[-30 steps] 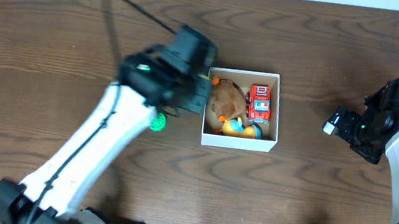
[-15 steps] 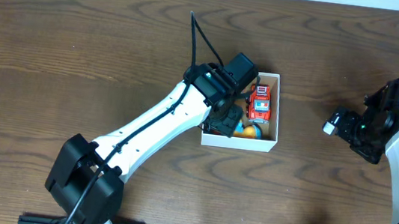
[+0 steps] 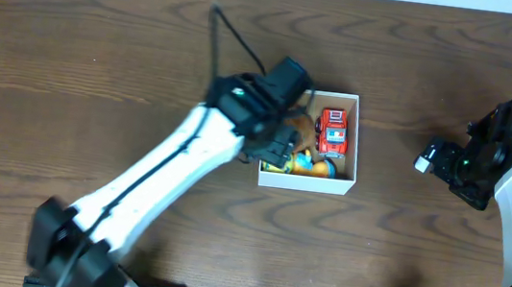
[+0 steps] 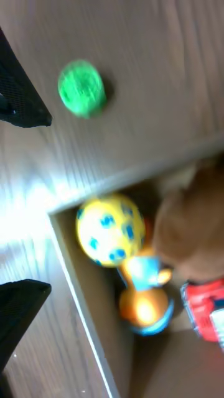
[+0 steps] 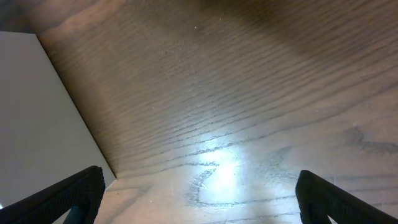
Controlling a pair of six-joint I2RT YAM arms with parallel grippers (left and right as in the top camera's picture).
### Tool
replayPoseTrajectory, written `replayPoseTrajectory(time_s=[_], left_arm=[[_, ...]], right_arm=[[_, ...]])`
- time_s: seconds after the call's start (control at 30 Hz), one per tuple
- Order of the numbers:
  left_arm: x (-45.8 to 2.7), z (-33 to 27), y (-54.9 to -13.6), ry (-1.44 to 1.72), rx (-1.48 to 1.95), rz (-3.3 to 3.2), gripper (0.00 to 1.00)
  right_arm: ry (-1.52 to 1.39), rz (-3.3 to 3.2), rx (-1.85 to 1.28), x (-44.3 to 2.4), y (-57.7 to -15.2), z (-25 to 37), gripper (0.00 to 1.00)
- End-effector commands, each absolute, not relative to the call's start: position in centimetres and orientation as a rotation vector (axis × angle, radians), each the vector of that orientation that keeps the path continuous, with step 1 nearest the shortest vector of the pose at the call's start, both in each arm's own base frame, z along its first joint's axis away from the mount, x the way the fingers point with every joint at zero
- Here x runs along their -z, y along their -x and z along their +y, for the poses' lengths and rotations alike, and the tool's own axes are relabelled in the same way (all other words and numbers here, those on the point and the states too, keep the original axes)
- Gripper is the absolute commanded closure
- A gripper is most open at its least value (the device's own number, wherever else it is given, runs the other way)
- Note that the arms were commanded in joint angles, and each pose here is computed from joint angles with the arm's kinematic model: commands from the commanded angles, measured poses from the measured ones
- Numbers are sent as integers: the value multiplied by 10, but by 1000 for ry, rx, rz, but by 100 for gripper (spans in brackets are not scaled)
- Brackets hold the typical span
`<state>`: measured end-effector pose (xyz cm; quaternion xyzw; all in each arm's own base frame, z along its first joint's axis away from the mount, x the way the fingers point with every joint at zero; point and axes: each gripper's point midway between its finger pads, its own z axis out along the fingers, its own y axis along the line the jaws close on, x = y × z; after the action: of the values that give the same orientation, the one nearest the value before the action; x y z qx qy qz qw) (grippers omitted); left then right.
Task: Pack container
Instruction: 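Carry the yellow ball into the box and release it, then move the left gripper to the green spiky ball and grasp it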
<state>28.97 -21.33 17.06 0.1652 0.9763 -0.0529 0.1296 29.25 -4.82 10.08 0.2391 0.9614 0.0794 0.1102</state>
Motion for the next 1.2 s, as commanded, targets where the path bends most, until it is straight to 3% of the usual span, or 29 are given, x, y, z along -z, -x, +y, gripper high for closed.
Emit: replayPoseTrajectory(time_s=[0.0,0.1,0.3,0.77,1.17], left_arm=[[-209,-163,-301,-308,56,2745,18],[-228,-119,-308,-96,53,2718,4],[-210,-67,-319,309,138,2780,1],[-46,-75,-306,309,131,3156,2],[-8,-77,-308,282,104,3222,2]], right_arm=[[-704,2826,-238,-100,-291,-49,1],[-704,2826,-238,-100,-291,-49,1],[-704,2826,-239,-100,-292,-49,1],[-704,2826,-239,-100,-291,-48,1],[-704,2826,-238,-100,-292,-49,1]])
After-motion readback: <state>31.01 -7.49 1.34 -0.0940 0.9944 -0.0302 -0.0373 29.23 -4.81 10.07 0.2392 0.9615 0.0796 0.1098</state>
